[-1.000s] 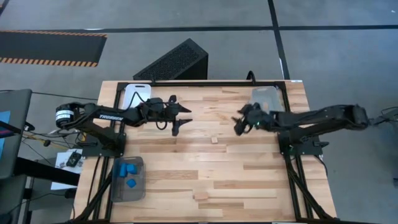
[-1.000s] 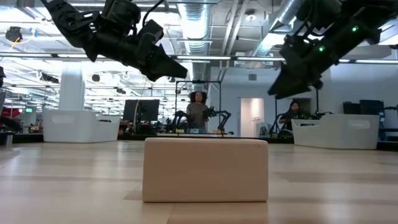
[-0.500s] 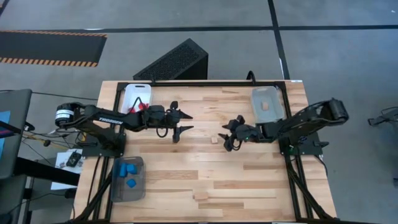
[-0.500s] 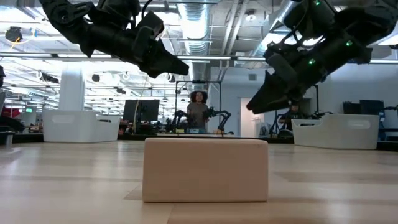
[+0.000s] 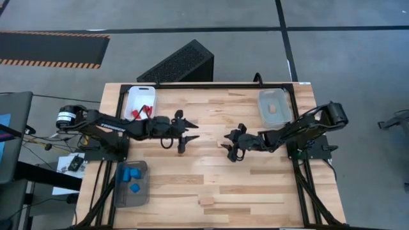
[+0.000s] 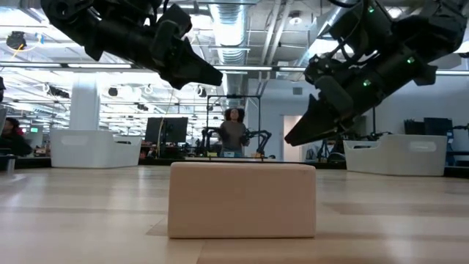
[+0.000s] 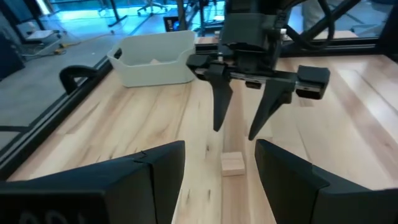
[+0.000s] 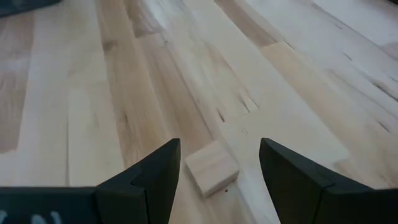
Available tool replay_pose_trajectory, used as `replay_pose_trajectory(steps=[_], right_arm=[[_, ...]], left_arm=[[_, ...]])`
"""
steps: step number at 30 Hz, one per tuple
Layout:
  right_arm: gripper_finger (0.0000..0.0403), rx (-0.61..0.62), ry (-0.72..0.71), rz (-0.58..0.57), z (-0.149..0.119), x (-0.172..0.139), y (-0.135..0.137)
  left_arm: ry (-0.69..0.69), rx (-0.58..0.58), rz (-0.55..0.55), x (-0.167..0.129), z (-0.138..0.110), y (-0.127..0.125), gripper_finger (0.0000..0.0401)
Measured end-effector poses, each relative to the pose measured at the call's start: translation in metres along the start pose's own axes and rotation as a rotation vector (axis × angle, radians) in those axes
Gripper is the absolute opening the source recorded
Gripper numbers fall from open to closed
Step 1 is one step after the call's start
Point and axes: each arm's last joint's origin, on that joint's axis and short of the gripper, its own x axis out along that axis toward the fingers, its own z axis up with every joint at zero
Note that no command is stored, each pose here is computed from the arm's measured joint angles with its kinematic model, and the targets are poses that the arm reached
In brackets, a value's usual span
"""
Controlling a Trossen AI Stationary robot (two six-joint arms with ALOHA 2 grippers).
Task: Sort & place blocks by color
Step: Put the top brown block into the gray bin
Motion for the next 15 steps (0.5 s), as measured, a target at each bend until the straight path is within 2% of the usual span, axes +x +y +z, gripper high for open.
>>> replay_pose_trajectory(steps=[7, 11, 15], right_arm=[[0.0240, 0.001, 0.001, 0.002, 0.000, 0.000, 0.000], [0.0240, 0.004, 0.021, 0.060, 0.000, 0.000, 0.002], [0.0240, 0.003, 0.043, 0.070, -0.006, 0.003, 0.006]], left_arm=[[0.002, 0.000, 0.030, -0.001, 0.000, -0.012, 0.0187], [0.010, -0.001, 0.044, -0.002, 0.000, -0.019, 0.0187], [0.018, -0.015, 0.055, -0.004, -0.001, -0.026, 0.0187]])
